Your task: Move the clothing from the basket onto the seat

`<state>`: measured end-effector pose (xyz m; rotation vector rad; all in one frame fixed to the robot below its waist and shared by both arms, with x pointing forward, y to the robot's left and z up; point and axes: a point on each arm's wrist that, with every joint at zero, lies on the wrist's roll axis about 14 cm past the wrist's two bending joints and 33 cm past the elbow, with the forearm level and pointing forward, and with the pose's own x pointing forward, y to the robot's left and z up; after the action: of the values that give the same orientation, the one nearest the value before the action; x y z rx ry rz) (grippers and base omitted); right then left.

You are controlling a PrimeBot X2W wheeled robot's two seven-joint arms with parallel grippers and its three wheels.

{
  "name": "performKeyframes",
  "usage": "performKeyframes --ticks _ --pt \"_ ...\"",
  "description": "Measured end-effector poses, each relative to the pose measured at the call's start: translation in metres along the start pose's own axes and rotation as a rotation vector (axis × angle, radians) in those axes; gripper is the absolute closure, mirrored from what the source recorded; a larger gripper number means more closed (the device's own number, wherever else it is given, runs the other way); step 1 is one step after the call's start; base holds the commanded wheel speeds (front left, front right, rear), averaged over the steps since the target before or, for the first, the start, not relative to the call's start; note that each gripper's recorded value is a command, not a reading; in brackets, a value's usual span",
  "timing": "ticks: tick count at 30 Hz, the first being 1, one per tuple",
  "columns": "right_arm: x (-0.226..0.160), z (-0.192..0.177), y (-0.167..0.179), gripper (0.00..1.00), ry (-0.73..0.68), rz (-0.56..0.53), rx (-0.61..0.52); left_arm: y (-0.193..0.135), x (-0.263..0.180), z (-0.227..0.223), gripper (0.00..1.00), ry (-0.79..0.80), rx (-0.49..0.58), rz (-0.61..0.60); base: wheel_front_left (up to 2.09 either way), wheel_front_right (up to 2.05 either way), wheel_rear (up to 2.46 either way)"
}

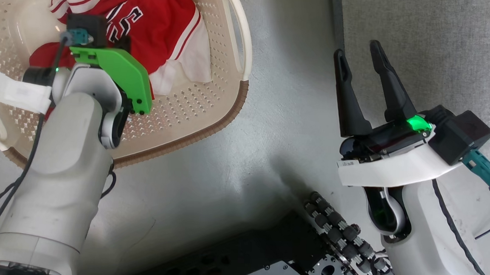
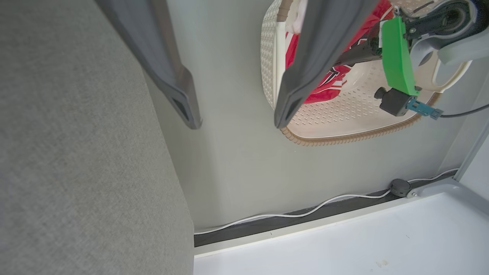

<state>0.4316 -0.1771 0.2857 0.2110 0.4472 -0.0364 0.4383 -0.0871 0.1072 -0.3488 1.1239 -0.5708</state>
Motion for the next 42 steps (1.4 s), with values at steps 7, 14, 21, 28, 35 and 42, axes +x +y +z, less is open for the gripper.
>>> performKeyframes --ticks 7,14,21,28,35,42 --pt "0.006 0.015 0.003 0.00 -0.043 0.021 -0.005 -0.002 -0.003 0.034 1.00 -0.124 -0.022 -0.015 0.00 0.00 0.00" --pt "0.005 0.036 -0.008 0.00 -0.095 -0.011 -0.022 -0.013 -0.026 0.072 1.00 -0.272 -0.054 -0.068 0.00 0.00 0.00" --pt "0.002 0.058 -0.016 0.00 -0.152 -0.036 -0.069 -0.007 -0.062 0.081 1.00 -0.368 -0.096 -0.049 0.00 0.00 0.00" --pt "0.002 0.087 -0.017 0.00 -0.226 -0.025 -0.113 -0.002 -0.117 0.129 1.00 -0.592 -0.125 -0.027 0.00 0.00 0.00" --pt "-0.001 0.122 -0.010 0.00 -0.326 -0.012 -0.108 -0.003 -0.180 0.165 1.00 -0.784 -0.112 -0.008 0.00 0.00 0.00" --pt "-0.009 0.157 0.012 0.00 -0.419 0.044 -0.108 -0.014 -0.243 0.188 1.00 -0.925 -0.091 -0.006 0.00 0.00 0.00"
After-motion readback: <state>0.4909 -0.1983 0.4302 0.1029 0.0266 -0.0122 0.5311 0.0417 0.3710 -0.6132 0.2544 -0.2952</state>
